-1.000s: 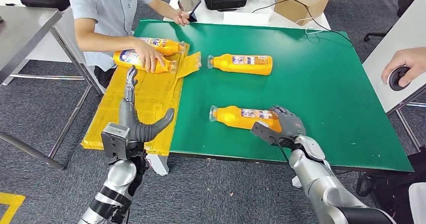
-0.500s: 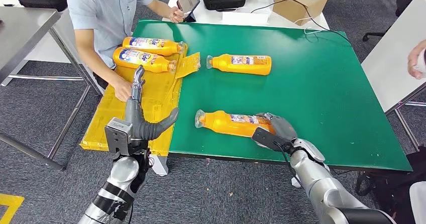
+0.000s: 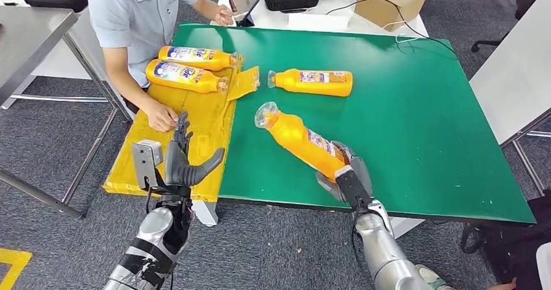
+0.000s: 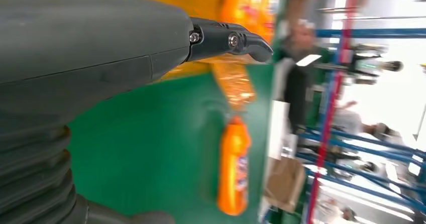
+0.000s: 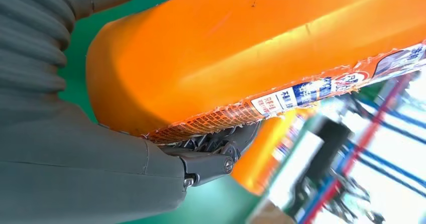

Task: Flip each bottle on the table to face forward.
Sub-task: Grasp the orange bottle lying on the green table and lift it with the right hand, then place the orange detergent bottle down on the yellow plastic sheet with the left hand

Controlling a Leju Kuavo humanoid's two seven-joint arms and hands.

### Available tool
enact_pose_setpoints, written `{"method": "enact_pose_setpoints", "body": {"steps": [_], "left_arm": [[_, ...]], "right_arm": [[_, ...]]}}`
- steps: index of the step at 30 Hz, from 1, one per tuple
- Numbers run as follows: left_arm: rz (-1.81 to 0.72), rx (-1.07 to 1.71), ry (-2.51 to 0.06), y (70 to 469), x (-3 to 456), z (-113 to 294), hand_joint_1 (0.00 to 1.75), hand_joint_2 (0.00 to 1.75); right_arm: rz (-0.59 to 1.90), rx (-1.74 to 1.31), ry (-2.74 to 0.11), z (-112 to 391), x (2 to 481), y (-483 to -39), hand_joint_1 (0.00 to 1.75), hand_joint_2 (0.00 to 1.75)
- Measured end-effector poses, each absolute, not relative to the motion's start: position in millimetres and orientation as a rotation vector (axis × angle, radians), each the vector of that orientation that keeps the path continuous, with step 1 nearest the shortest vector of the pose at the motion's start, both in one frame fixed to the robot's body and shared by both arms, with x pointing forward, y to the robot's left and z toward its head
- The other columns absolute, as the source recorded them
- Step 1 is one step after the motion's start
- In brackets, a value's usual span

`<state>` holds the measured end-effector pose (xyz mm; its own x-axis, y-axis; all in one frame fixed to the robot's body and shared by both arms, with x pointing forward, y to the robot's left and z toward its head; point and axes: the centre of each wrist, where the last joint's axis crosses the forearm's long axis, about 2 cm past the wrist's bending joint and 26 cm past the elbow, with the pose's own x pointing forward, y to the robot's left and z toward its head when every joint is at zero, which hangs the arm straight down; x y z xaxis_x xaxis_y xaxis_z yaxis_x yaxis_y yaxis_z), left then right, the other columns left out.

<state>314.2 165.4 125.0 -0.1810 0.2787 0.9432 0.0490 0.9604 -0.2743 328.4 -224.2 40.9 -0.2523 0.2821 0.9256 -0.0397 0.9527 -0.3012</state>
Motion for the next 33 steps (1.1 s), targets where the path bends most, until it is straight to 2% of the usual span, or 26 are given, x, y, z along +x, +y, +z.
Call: {"method": "enact_pose_setpoints", "body": {"steps": [5, 12, 27, 33], "left_arm": [[0.182, -0.343, -1.611, 168.0, 304.9, 98.4, 0.0, 1.75], [0.064, -0.573, -1.551, 159.7, 281.2, 80.3, 0.0, 1.75], [-0.008, -0.732, -1.641, 145.5, 276.3, 104.1, 0.0, 1.75], [0.097, -0.757, -1.596, 140.0, 275.2, 109.3, 0.0, 1.75]], "right_arm": [[0.173, -0.209, -1.951, 62.8, 317.4, -203.3, 1.75, 1.75], [0.148, -0.144, -2.073, 86.5, 309.5, -183.6, 1.75, 1.75], [0.379, 0.061, -2.004, 75.4, 302.2, -122.6, 1.75, 1.75], [0.439, 0.117, -1.948, 65.2, 289.3, -98.3, 1.75, 1.75]]}}
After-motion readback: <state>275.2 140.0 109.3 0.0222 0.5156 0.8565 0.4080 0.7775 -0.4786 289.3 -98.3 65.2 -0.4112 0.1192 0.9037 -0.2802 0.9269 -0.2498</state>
